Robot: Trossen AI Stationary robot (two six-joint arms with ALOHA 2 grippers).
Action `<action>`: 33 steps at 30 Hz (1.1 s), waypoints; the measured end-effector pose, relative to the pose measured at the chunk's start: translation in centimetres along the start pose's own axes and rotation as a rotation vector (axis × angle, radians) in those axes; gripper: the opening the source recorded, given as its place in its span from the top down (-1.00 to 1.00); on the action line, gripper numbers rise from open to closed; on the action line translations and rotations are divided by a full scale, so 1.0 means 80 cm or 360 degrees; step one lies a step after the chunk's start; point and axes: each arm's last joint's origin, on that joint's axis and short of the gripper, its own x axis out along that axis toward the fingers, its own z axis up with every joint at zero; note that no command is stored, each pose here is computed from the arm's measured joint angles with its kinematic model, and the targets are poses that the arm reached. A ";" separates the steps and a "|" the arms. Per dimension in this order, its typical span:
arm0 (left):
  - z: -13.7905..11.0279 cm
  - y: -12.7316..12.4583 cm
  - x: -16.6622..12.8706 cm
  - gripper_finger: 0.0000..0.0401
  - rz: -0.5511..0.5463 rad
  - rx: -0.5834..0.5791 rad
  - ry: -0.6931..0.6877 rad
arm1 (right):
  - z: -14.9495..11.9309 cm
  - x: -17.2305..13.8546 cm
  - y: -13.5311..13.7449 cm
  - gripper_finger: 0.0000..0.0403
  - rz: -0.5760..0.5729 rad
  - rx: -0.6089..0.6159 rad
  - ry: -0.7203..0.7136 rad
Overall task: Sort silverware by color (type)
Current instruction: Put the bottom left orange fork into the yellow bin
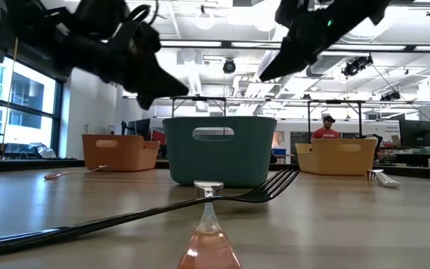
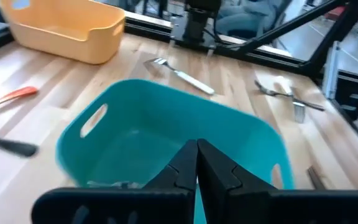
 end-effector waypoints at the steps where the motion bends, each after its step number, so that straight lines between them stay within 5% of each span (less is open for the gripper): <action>1: -0.006 0.000 -0.002 1.00 0.0012 0.0003 0.0001 | 0.002 -0.003 0.009 1.00 0.0025 0.0022 0.0030; 10: -0.042 0.000 -0.017 1.00 0.0092 0.0018 -0.0007 | -0.019 -0.037 0.087 0.96 0.0215 0.0314 0.0398; 22: -0.046 0.002 -0.019 1.00 0.0154 0.0061 -0.0009 | -0.072 -0.102 0.168 0.32 0.0233 0.0586 0.0821; 33: -0.053 -0.024 -0.019 1.00 0.0026 0.0095 0.0039 | -0.105 -0.111 0.218 0.25 0.0277 0.0515 0.0978</action>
